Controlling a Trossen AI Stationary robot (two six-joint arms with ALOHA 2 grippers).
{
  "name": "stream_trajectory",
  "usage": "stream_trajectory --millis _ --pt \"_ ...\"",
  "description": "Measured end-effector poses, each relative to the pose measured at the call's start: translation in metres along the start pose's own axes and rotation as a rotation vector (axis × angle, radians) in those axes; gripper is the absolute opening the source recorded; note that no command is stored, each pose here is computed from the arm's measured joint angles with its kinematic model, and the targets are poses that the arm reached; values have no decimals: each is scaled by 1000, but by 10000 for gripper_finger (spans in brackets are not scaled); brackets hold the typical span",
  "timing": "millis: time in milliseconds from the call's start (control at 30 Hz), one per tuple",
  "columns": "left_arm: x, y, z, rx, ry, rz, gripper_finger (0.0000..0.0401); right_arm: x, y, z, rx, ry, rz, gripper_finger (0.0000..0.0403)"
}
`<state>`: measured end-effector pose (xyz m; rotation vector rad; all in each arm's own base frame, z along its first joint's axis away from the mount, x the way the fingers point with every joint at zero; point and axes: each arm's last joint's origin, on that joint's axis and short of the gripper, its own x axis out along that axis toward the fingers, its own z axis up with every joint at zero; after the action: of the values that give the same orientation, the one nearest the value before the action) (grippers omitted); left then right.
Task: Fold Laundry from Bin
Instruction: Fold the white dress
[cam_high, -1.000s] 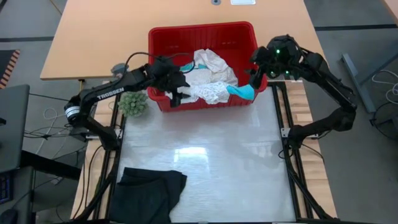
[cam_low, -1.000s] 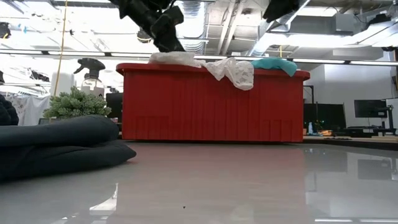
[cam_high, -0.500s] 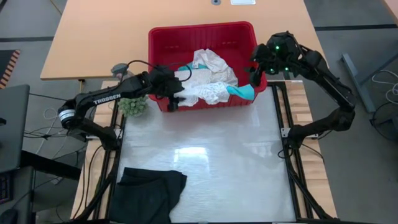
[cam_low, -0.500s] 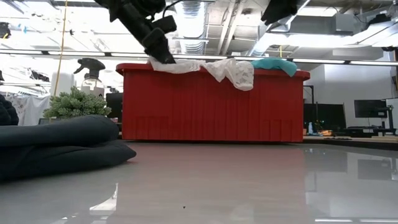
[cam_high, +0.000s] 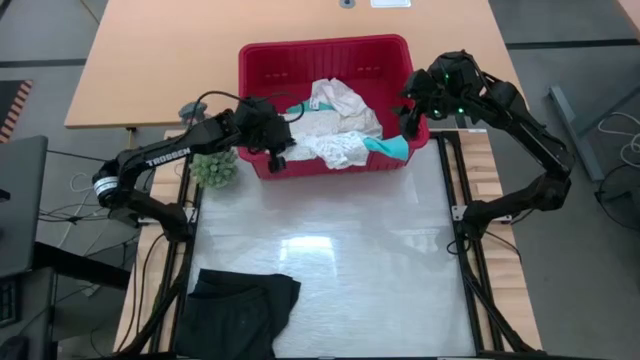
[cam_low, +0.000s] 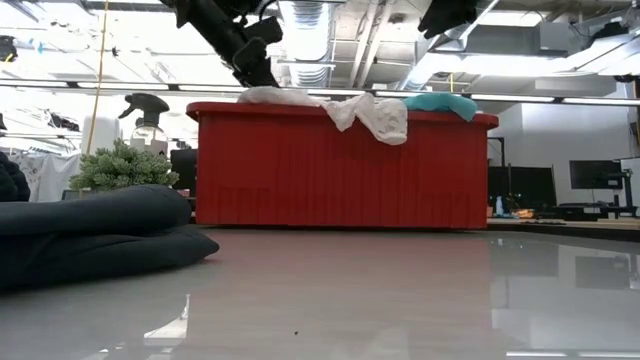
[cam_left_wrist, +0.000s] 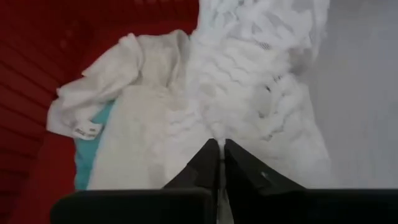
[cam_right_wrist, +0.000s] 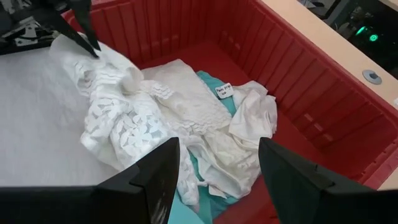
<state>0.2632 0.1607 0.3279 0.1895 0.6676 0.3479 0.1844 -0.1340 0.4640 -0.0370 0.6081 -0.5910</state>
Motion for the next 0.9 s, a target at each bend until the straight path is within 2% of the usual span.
stream_trajectory --millis 100,233,367,467,567,700,800,900 --pt "-12 10 20 16 -51 103 2 0 0 2 0 -16 -4 244" --pt "-51 27 63 58 -186 213 0 0 0 4 2 -42 7 244" --pt "-108 40 109 38 -384 285 0 0 0 6 4 -73 39 244" --pt "-157 42 137 -14 -572 277 0 0 1 7 26 -86 63 244" --pt "-205 36 158 -38 -775 167 0 -1 4 10 47 -111 77 244" --pt "-265 21 174 12 -1018 -78 0 -2 12 15 48 -145 107 244" --pt "-299 9 176 5 -1122 -259 0 -3 20 18 41 -174 164 244" --pt "-320 -3 171 28 -1176 -484 0 -5 31 22 46 -201 217 244"
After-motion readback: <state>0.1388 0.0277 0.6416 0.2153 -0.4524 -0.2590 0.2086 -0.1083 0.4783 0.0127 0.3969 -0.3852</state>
